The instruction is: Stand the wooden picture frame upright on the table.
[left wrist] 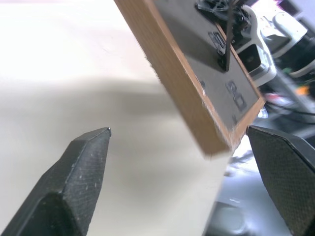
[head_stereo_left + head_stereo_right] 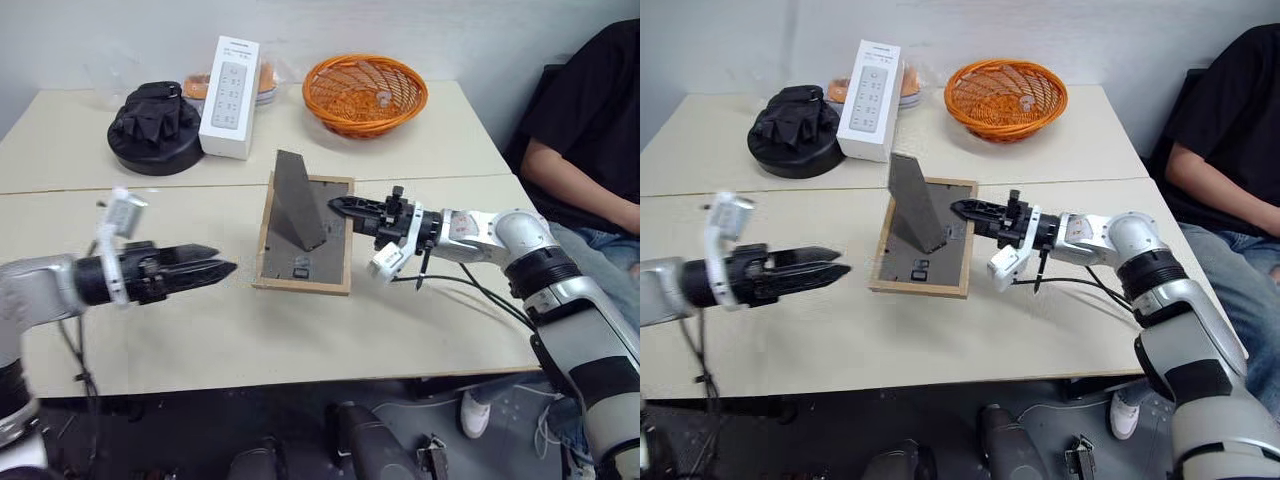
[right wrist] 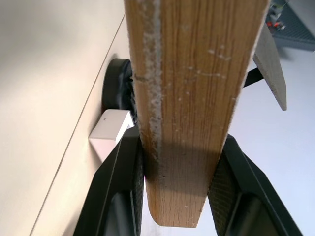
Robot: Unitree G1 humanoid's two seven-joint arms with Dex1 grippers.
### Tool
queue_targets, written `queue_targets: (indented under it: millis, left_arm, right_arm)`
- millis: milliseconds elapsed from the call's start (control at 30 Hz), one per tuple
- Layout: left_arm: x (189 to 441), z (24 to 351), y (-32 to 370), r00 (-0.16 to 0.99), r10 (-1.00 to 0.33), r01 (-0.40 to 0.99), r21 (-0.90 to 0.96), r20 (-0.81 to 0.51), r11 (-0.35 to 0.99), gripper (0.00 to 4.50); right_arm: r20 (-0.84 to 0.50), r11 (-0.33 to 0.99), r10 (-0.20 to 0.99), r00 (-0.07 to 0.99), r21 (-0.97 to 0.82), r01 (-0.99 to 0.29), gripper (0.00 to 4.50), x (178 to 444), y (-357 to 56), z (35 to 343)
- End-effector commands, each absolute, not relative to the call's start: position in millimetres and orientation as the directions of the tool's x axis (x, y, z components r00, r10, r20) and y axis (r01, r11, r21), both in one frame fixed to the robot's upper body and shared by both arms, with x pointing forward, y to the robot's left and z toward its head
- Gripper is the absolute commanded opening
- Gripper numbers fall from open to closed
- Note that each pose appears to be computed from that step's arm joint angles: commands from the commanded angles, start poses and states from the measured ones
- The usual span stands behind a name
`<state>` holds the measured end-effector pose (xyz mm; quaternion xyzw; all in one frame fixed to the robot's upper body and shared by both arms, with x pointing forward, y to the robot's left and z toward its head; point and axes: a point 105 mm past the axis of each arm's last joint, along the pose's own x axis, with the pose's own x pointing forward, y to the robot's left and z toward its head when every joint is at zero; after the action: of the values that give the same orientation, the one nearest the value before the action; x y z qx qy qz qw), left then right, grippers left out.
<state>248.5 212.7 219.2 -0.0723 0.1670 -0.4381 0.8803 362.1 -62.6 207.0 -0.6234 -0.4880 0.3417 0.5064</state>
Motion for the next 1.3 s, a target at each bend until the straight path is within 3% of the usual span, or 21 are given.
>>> queue_targets:
  millis: [33,100,133,200,267,333,500,700,733,800,1000,1167,1300]
  left_arm:
    - [223.5,224.5,202.9,0.562,-0.790,0.809,-0.036,-0.245,0.586,4.50]
    - [216.8,221.6,196.8,0.559,-0.793,0.820,0.018,-0.240,0.572,4.50]
    - [215.4,219.7,193.4,0.563,-0.793,0.820,0.042,-0.234,0.570,4.50]
    - [222.6,220.1,188.3,0.609,-0.773,0.792,0.082,-0.176,0.605,4.50]
    - [226.8,221.8,185.5,0.625,-0.769,0.781,0.088,-0.136,0.619,4.50]
    - [227.3,222.5,182.2,0.613,-0.780,0.790,0.088,-0.124,0.607,4.50]
    - [229.6,220.4,177.7,0.599,-0.790,0.801,0.092,-0.131,0.592,4.50]
    - [232.0,221.3,175.8,0.576,-0.806,0.817,0.080,-0.135,0.571,4.50]
    - [232.6,221.9,176.0,0.572,-0.809,0.820,0.077,-0.135,0.567,4.50]
    - [234.1,222.5,177.0,0.565,-0.813,0.825,0.072,-0.139,0.561,4.50]
    - [239.9,226.4,176.6,0.537,-0.834,0.843,0.057,-0.127,0.534,4.50]
    - [245.1,228.3,177.1,0.527,-0.841,0.850,0.068,-0.120,0.523,4.50]
    - [247.6,230.2,183.9,0.537,-0.834,0.844,0.099,-0.129,0.528,4.50]
  right_arm:
    - [0.168,0.176,0.938,0.304,-0.984,0.001,1.25,363.1,-60.3,222.7]
    - [0.134,0.226,0.925,0.357,-0.946,-0.231,1.25,367.8,-59.0,219.1]
    - [0.109,0.263,0.925,0.364,-0.876,-0.405,1.25,368.3,-59.1,217.9]
    - [0.061,0.275,0.956,0.285,-0.512,-0.814,1.25,360.8,-57.6,212.9]
    - [0.020,0.184,0.983,0.184,-0.230,-0.956,1.25,347.6,-54.0,204.5]
    - [-0.024,0.166,0.986,0.167,-0.059,-0.984,1.25,345.3,-52.9,194.6]
    - [-0.107,0.265,0.963,0.246,0.231,-0.936,1.25,358.3,-51.5,168.2]
    - [-0.191,0.224,0.969,0.160,0.384,-0.896,1.25,344.5,-50.2,143.0]
    - [-0.191,0.211,0.971,0.141,0.419,-0.883,1.96,341.1,-49.9,142.7]
    - [-0.186,0.182,0.977,0.105,0.471,-0.863,2.49,334.5,-49.8,145.1]
    - [-0.223,0.184,0.968,0.117,0.309,-0.933,4.48,327.3,-56.1,149.9]
    - [-0.363,0.243,0.903,0.230,-0.009,-0.970,4.48,326.3,-93.8,153.9]
    - [-0.298,0.274,0.901,0.315,-0.172,-0.946,4.48,315.6,-144.6,193.0]
